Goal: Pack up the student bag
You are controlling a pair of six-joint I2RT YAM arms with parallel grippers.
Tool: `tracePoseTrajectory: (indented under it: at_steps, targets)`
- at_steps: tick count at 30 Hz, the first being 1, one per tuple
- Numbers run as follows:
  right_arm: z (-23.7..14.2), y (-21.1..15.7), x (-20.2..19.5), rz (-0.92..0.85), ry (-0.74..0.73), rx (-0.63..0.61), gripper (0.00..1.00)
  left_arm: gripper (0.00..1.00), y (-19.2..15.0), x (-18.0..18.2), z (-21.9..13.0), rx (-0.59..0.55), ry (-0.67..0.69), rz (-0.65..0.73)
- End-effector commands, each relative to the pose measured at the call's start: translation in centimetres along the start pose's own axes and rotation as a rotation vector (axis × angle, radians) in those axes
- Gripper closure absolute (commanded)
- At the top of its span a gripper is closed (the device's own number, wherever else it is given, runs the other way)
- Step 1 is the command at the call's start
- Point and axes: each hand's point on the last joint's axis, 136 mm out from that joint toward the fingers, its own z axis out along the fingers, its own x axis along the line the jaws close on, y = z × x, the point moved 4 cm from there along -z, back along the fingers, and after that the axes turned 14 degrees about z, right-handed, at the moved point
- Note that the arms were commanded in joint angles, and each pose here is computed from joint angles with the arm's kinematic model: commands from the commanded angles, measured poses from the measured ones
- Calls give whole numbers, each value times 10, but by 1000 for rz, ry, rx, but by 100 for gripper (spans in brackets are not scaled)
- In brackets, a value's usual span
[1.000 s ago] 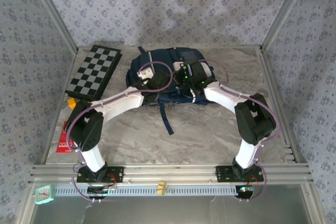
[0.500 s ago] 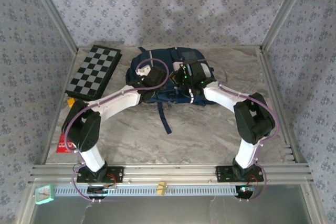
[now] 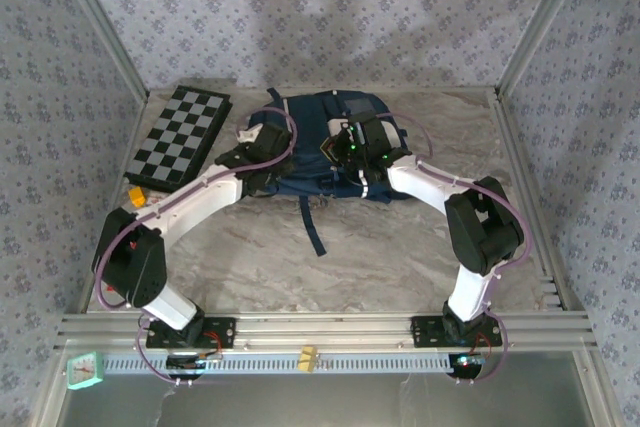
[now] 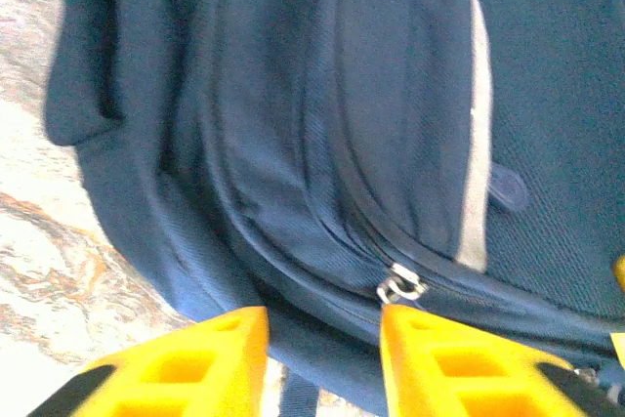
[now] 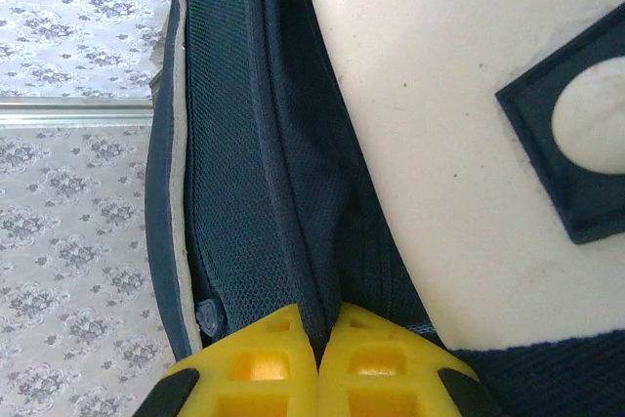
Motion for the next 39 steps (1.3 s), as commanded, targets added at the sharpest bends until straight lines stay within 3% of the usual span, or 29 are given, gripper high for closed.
tracePoseTrajectory:
  at_steps: [1, 8, 12, 19, 27, 39]
  targets:
    - [-3, -12, 30, -27, 79, 61, 100, 59, 1, -23, 1, 30, -77, 84]
    - [0, -13, 27, -15, 74, 64, 100, 49, -1, -33, 16, 37, -41, 116]
    - [2, -15, 29, -17, 73, 70, 100, 48, -5, -31, 28, 60, -4, 65]
    - [2, -18, 31, -19, 75, 77, 100, 50, 7, -19, 39, -6, 90, -4]
    - [2, -19, 28, -22, 66, 81, 100, 71, 22, -12, 47, -41, 109, -22]
    - [-1, -11, 24, -46, 48, 74, 100, 99, 17, 7, 16, -38, 114, 50]
